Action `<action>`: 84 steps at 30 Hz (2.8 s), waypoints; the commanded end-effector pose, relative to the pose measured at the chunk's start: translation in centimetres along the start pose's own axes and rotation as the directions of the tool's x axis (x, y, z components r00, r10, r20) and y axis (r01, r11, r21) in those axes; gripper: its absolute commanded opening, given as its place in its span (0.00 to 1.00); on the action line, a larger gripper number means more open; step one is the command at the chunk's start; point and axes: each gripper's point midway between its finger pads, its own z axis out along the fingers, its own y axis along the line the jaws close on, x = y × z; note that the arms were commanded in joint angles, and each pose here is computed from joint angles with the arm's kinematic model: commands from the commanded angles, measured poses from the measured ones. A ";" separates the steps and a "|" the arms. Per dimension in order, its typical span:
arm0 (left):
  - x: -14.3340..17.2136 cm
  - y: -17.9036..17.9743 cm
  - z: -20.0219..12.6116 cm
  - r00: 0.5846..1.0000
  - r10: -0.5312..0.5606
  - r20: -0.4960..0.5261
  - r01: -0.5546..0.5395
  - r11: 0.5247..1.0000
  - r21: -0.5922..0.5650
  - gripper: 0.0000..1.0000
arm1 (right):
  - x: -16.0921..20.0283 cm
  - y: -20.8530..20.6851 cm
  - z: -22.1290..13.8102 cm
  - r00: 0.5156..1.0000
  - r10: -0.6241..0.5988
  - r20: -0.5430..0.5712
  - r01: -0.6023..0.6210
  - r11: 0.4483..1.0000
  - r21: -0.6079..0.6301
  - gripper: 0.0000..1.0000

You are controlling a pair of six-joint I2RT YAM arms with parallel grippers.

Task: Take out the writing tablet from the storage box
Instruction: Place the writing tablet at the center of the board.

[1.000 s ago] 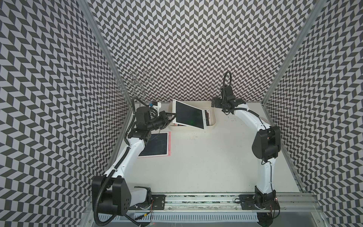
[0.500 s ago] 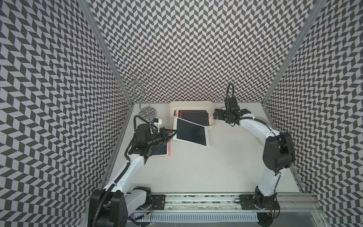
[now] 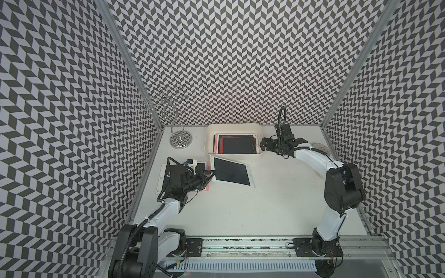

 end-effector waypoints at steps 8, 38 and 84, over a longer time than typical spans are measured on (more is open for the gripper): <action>-0.1 0.0 2.9 0.997 0.051 -0.051 -0.049 0.998 0.028 0.00 | -1.6 1.0 -0.7 0.998 -0.027 0.060 0.029 0.999 -0.044 0.99; 0.0 5.0 5.8 0.987 0.055 -0.152 -0.074 0.989 -0.125 0.15 | -1.5 0.2 0.3 0.998 -0.021 0.053 0.022 0.999 -0.035 0.98; -2.1 3.3 3.7 0.980 0.180 -0.090 -0.199 0.935 -0.294 0.91 | -2.3 -0.3 0.8 0.998 -0.021 0.060 0.023 0.999 -0.031 0.97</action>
